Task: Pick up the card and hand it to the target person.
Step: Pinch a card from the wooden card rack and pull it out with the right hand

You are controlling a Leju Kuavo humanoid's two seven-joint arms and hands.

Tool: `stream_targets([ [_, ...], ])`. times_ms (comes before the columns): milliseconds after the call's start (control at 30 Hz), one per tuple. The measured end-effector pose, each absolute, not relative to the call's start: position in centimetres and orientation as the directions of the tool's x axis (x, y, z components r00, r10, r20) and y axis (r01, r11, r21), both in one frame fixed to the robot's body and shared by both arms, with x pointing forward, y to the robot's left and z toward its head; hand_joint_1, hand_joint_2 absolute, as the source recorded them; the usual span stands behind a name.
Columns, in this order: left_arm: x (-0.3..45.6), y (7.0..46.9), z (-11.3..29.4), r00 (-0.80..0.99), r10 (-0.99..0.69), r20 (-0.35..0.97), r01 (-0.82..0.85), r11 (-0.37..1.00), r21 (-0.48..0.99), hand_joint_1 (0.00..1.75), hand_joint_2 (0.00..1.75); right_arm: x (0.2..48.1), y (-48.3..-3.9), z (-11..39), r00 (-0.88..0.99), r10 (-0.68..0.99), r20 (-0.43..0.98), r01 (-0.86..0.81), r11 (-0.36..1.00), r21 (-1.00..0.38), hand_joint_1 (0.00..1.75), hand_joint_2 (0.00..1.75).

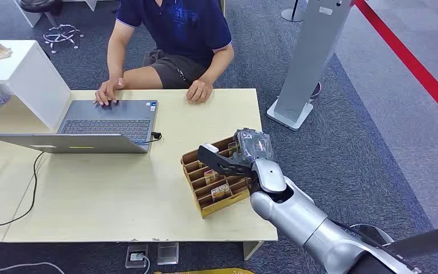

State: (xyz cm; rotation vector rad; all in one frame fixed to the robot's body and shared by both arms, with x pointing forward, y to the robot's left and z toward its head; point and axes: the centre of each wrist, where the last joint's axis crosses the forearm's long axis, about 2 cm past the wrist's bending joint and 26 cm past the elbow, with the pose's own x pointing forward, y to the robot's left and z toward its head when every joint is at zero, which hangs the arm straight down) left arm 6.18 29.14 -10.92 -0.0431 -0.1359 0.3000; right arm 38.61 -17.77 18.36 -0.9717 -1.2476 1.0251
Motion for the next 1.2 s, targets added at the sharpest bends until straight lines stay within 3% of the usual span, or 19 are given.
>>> stream_targets([
  [900,6.18,29.14,-10.92,0.946,0.297,0.127,-0.292,0.954,-0.063,0.0,0.0,38.64,-17.77,17.75,0.043,0.962,0.269,-0.096,0.272,-0.957,0.94,1.75],
  [1200,6.18,29.14,-10.92,0.946,0.297,0.126,-0.291,0.954,-0.064,0.0,0.0,38.68,-17.84,17.64,0.047,0.962,0.269,-0.094,0.272,-0.958,1.19,1.75],
])
